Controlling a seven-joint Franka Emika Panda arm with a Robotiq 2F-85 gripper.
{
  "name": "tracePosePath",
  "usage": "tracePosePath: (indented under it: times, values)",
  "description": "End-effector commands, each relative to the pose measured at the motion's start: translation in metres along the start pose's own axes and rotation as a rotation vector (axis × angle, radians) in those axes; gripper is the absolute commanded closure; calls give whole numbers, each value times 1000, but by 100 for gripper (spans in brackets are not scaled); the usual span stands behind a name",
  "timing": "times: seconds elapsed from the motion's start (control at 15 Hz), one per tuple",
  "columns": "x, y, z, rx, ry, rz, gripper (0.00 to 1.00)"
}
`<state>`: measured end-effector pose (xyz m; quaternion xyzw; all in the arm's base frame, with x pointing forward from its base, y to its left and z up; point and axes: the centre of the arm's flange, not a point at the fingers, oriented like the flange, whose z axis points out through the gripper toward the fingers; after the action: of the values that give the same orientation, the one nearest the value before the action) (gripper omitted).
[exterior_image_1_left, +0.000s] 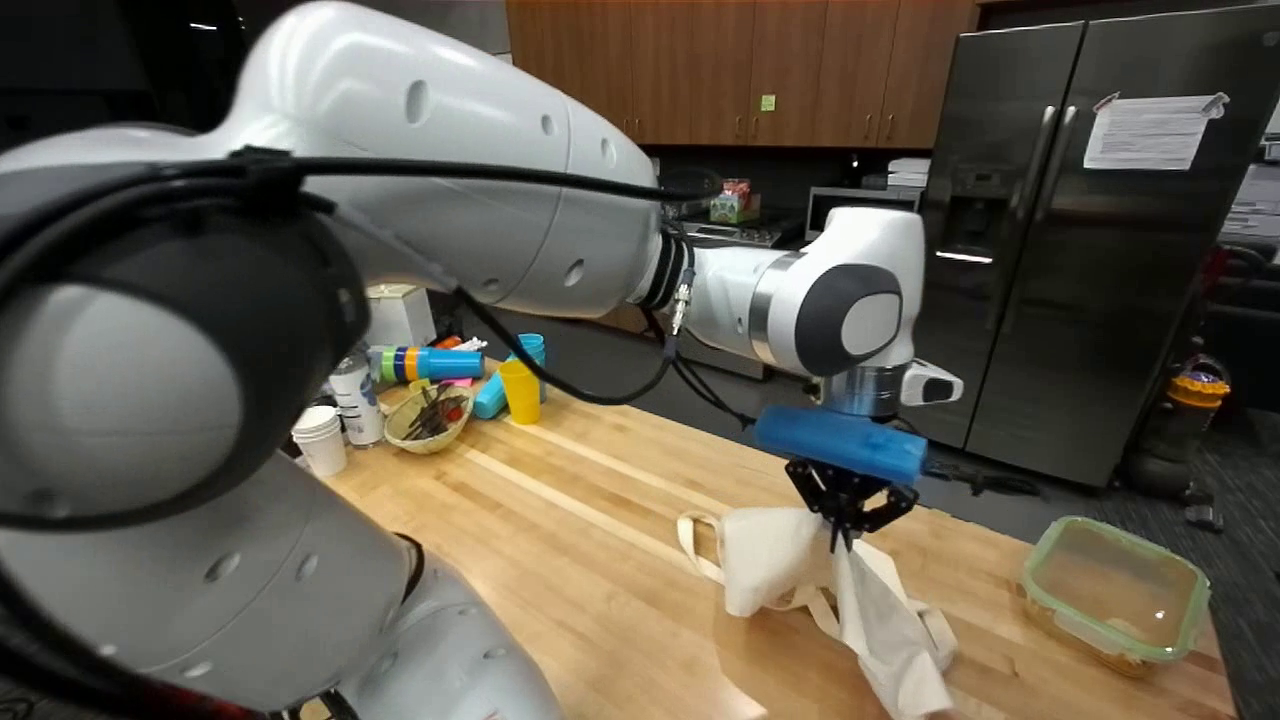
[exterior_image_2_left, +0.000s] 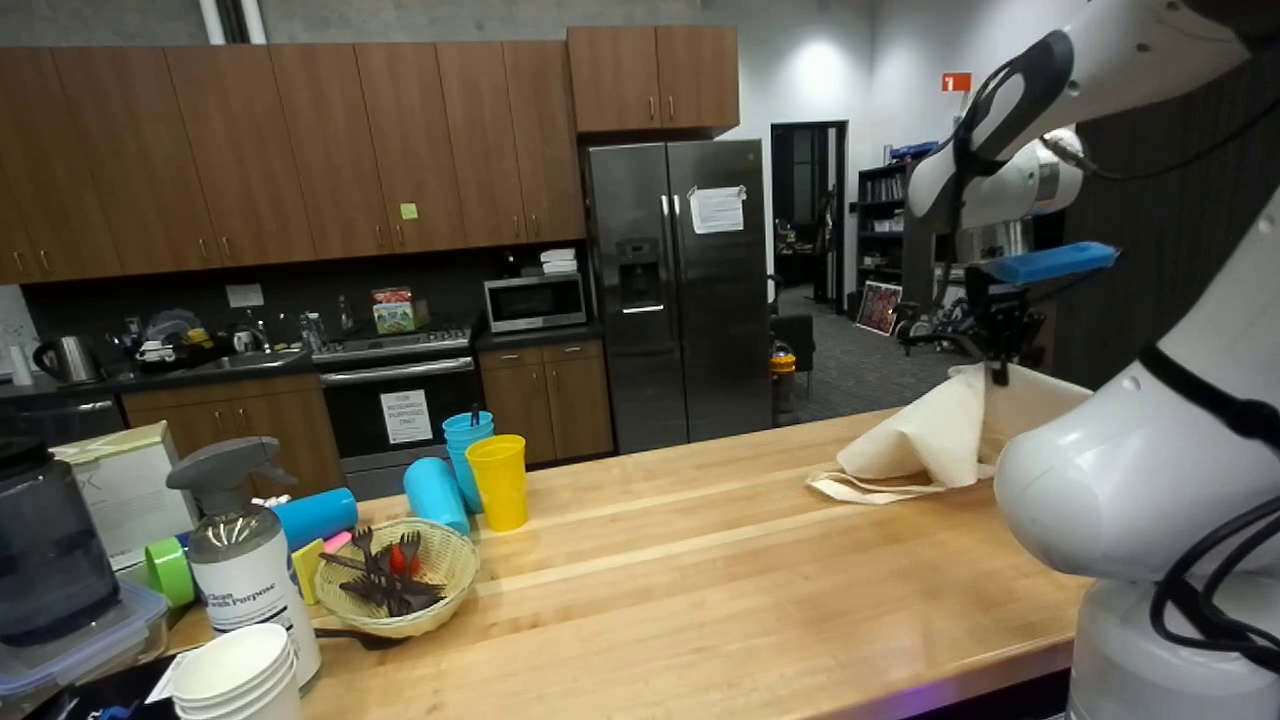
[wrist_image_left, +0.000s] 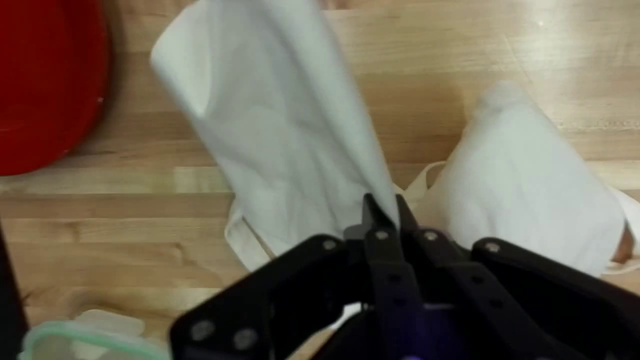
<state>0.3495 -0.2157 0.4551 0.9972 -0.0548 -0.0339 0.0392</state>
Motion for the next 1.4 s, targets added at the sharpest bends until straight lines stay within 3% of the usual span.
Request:
tracePosePath:
  times: [0.0, 0.33, 0.6, 1.0, 1.33]
  values:
    - [-52, 58, -63, -35, 58, -21, 99]
    - [-115, 108, -168, -87, 147, -82, 99]
    - [-128, 120, -243, -139, 241, -123, 99]
    - [-108, 92, -316, -202, 379, -229, 99]
    - [-105, 42, -334, -253, 415, -380, 99]
